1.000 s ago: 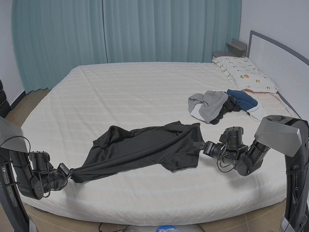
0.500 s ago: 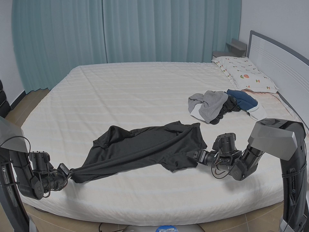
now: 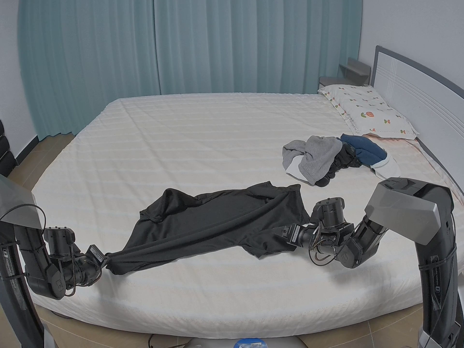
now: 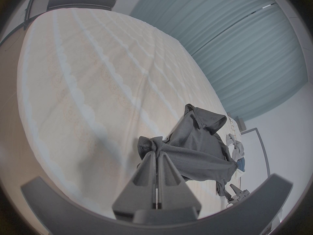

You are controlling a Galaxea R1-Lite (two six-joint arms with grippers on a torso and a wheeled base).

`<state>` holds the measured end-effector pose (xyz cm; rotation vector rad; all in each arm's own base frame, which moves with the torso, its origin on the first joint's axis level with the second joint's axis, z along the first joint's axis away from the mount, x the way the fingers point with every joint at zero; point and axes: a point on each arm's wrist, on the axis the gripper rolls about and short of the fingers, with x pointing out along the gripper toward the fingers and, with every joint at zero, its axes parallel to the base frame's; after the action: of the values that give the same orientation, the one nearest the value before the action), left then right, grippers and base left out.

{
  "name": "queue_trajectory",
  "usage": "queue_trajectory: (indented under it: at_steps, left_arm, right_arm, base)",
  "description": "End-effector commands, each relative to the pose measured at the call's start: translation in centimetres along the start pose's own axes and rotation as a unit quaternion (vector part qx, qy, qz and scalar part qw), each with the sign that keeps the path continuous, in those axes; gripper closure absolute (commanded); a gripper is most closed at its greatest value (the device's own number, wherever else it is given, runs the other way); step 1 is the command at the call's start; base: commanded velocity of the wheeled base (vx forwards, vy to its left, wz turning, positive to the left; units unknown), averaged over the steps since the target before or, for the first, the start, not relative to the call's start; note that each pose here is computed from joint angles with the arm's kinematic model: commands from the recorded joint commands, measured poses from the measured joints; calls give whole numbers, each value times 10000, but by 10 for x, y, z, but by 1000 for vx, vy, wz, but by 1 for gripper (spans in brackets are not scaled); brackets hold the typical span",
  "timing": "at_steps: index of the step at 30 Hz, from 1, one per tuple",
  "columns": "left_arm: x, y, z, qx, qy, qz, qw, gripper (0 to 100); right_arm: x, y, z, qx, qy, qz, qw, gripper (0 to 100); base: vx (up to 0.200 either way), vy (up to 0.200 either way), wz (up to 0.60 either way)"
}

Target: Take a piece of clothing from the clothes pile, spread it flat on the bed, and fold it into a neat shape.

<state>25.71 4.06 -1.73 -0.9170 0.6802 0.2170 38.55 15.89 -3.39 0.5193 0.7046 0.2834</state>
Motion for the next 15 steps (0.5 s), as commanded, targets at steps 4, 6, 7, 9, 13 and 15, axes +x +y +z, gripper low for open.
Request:
queue_trajectory:
  at_steps: [4,6,7,9,13,15]
  left_arm:
    - [0,0,0,-4,-2,1,10000,100]
    - [0,0,0,-4,-2,1,10000,100]
    - [0,0,0,-2,-7,-4,10000,100]
    - [1,0,1,2,-18,-15,10000,100]
    - [1,0,1,-12,-12,-11,10000,100]
    - [-1,1,0,-10,3,5,10000,100]
  right_arm:
    - [2,-1,-2,3,30,-62,10000,100]
    - [2,-2,-3,-1,39,-116,9999,100]
    - [1,-2,-2,11,23,-150,9999,100]
    - [-2,-3,-1,14,2,-217,9998,100]
    - [-13,-2,4,31,-31,-259,9997,100]
    - [-33,2,13,56,-138,-258,9996,100]
  base:
    - [0,0,0]
    - [0,0,0]
    - [0,0,0]
    - [0,0,0]
    - [0,0,0]
    - [0,0,0]
